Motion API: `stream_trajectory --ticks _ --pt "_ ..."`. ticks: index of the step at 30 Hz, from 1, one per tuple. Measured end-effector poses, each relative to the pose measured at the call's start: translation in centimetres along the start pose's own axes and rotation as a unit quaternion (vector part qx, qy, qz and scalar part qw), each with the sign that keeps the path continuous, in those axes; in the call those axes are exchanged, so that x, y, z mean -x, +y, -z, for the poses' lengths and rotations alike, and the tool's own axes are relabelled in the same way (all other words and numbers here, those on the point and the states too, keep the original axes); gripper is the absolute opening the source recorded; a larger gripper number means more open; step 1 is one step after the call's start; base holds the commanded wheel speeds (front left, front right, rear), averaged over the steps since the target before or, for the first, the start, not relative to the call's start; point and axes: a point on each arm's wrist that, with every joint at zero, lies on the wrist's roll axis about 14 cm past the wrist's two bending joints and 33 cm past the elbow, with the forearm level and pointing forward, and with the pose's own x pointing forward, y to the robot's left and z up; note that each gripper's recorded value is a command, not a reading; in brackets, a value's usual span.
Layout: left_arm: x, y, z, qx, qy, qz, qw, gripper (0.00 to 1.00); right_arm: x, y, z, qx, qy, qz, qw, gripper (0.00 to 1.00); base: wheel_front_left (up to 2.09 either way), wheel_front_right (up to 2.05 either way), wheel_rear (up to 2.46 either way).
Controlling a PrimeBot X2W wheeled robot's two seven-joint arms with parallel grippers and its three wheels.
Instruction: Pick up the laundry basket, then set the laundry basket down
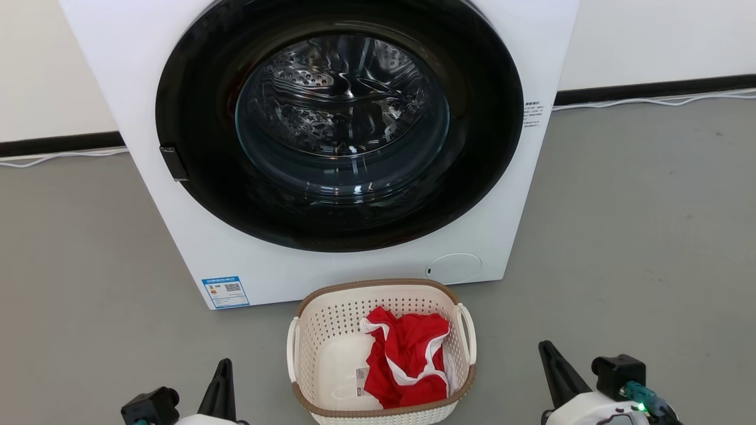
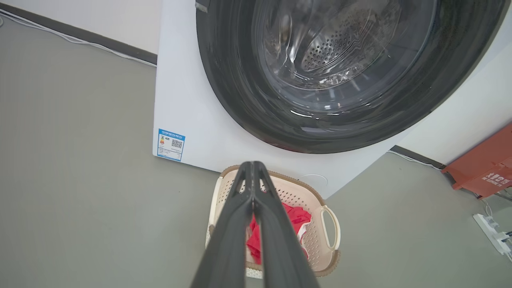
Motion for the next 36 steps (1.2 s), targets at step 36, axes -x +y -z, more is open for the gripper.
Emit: stream_trajectory --ticks 36 --pt "0.0 1.5 -0.7 0.183 0.008 -0.031 0.983 0.0 -0.9 -1.4 -2.4 -0.221 -0.03 0.035 0.974 0.0 0.0 0.0 0.0"
